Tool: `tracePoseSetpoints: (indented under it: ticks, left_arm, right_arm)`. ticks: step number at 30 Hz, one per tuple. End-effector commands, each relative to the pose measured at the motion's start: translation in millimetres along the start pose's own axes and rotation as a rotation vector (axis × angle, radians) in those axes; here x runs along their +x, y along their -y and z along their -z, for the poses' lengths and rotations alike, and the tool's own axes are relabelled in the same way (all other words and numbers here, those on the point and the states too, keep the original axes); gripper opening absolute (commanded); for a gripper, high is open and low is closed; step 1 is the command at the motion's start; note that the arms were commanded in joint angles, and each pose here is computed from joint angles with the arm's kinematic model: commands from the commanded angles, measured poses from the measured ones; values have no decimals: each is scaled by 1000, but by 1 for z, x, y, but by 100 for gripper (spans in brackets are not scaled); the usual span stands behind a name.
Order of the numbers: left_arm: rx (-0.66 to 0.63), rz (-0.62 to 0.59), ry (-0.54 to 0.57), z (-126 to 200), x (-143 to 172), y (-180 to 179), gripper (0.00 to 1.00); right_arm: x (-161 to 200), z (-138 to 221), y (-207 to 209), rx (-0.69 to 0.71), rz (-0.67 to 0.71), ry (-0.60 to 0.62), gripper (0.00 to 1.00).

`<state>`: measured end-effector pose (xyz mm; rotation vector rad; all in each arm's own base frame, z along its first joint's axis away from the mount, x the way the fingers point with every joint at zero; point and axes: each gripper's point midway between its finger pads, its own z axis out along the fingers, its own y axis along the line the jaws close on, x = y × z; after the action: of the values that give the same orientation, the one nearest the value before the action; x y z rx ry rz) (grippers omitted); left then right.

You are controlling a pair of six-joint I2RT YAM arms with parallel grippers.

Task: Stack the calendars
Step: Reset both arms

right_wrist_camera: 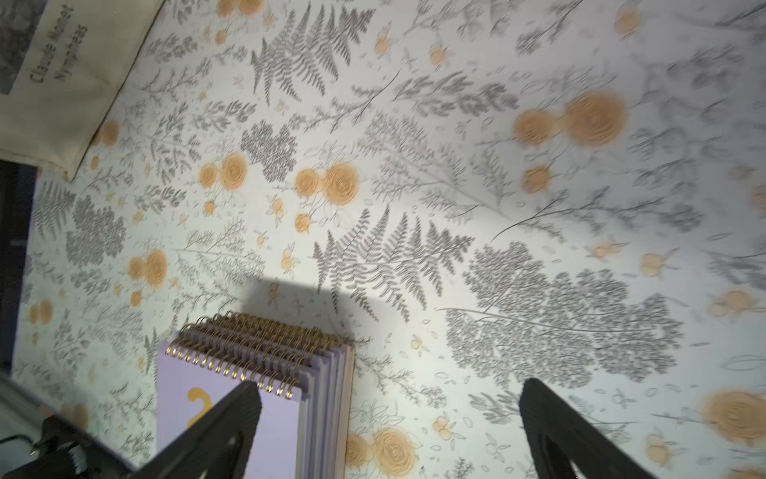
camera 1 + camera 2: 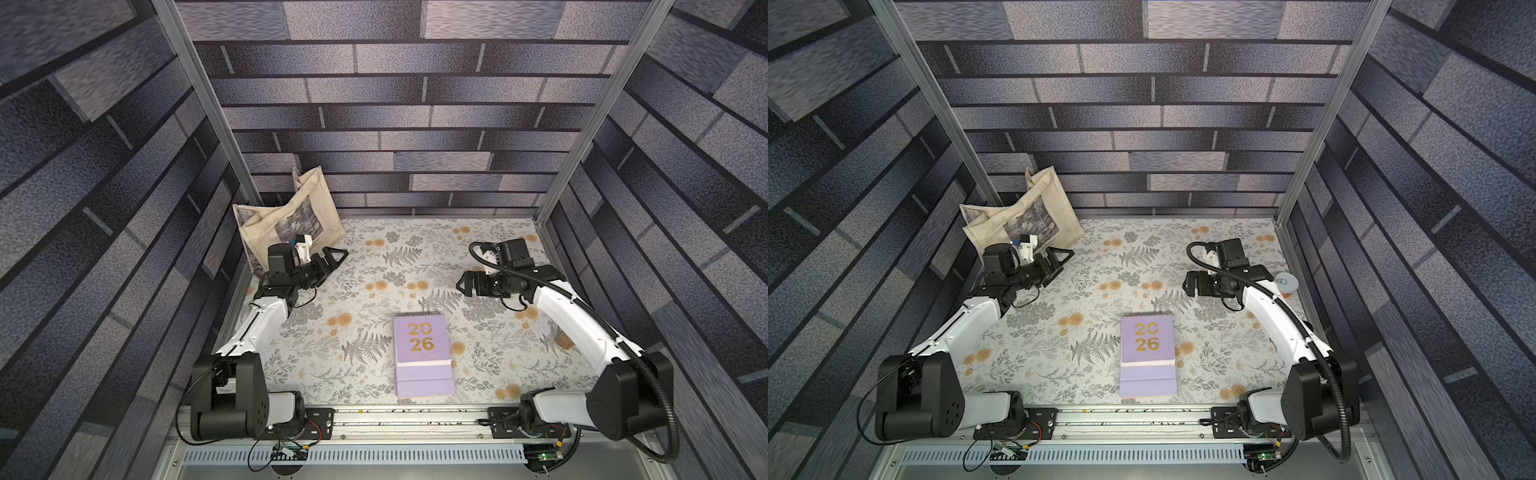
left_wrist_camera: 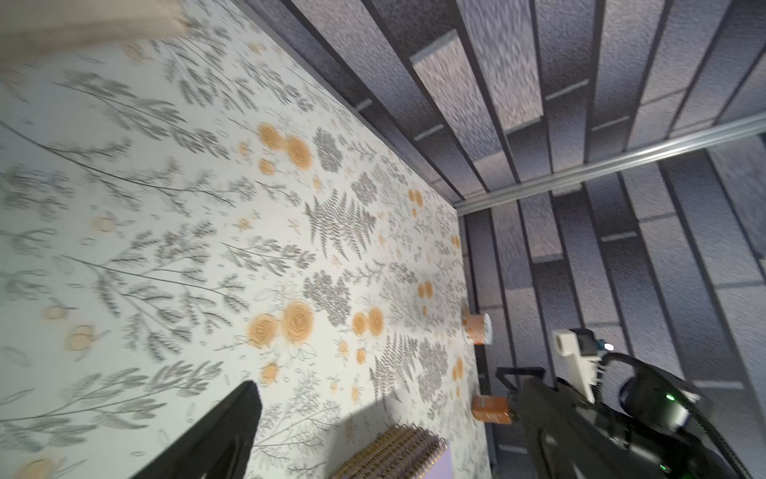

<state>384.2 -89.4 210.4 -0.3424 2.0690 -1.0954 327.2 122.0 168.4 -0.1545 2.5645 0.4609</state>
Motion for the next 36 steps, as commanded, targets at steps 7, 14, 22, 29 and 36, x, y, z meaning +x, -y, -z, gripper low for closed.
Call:
tracePoseSetpoints:
  ticks: [7,14,22,29,36]
  left_arm:
    - [-459,-346,319,48,-46,-65,100]
    - [-664,-460,502,83,-40,-114,100]
    - [-742,-522,469,81,-24,-152,100]
    - [-714,-558,457,63,-29,-160,100]
    - [-666,-598,392,34,-22,-169,100]
  right_arm:
    - [-64,25,70,335,54,328,100]
    - [-65,31,124,481,-3,460,100]
    - [-49,13,155,491,-28,539,100]
    - [-32,-21,163,480,10,496,100]
    - [-17,-29,168,498,47,538,100]
